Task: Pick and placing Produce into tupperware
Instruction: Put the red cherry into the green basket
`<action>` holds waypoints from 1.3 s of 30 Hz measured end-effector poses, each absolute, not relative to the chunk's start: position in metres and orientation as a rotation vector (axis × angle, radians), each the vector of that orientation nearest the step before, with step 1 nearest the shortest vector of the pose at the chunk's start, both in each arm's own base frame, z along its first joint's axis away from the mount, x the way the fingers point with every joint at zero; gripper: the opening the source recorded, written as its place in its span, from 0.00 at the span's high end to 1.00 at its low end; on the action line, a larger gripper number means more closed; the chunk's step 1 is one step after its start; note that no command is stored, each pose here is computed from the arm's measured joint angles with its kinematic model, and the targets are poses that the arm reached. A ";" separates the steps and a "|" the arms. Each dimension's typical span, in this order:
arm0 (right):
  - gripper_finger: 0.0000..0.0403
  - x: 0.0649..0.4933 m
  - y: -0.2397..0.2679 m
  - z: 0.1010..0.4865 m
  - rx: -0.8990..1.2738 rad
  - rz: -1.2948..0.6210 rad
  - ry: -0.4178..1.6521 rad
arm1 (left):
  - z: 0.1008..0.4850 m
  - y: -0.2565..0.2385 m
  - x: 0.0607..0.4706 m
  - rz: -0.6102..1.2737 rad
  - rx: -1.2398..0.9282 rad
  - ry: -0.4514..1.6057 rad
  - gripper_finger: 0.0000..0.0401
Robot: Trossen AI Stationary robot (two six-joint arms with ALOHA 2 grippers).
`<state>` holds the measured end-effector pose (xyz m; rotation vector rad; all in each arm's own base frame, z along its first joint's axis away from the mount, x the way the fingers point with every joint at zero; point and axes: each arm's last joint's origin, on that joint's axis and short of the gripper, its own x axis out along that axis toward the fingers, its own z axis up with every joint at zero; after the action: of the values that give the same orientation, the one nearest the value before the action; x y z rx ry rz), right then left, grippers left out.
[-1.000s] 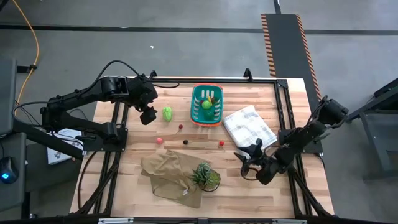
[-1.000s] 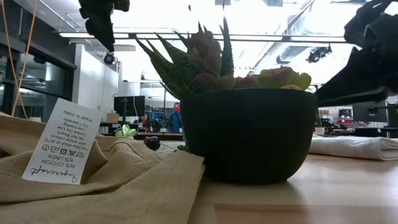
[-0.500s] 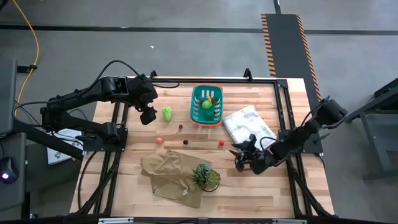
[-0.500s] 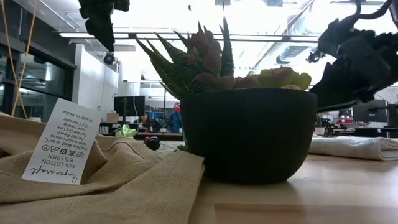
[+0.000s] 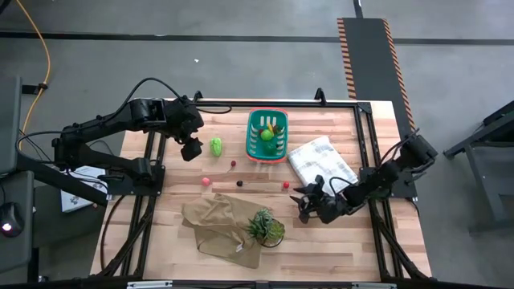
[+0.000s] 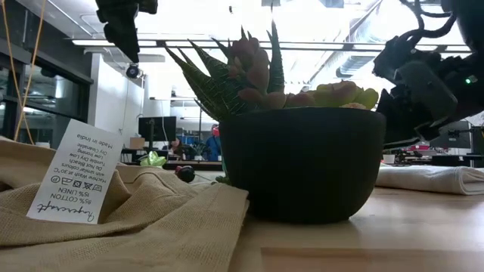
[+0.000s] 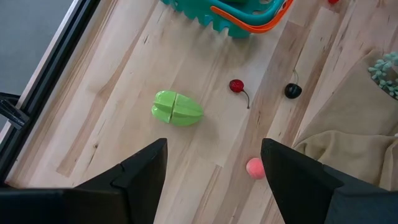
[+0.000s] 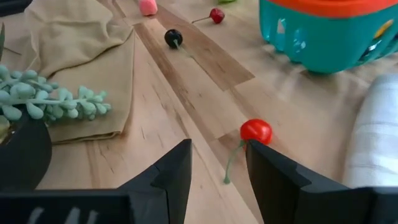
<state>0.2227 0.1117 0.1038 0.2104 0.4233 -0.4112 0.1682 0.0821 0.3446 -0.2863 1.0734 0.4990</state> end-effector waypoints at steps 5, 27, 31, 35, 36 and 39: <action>0.64 0.225 0.108 0.102 0.242 -0.421 0.427 | 0.345 0.082 0.168 0.499 -0.286 1.073 0.38; 0.53 0.228 0.108 0.105 0.209 -0.407 0.409 | 0.344 0.082 0.168 0.499 -0.286 1.074 0.38; 0.53 0.228 0.108 0.105 0.211 -0.407 0.405 | 0.345 0.082 0.168 0.499 -0.286 1.073 0.38; 0.53 0.228 0.108 0.106 0.214 -0.409 0.399 | 0.344 0.082 0.168 0.499 -0.286 1.074 0.38; 0.53 0.228 0.108 0.106 0.215 -0.411 0.395 | 0.345 0.082 0.168 0.499 -0.286 1.073 0.38; 0.53 0.229 0.108 0.107 0.213 -0.414 0.389 | 0.344 0.082 0.168 0.499 -0.286 1.074 0.38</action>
<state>0.2285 0.1079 0.1065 0.2126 0.3890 -0.4138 0.1682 0.0821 0.3445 -0.2860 1.0739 0.4989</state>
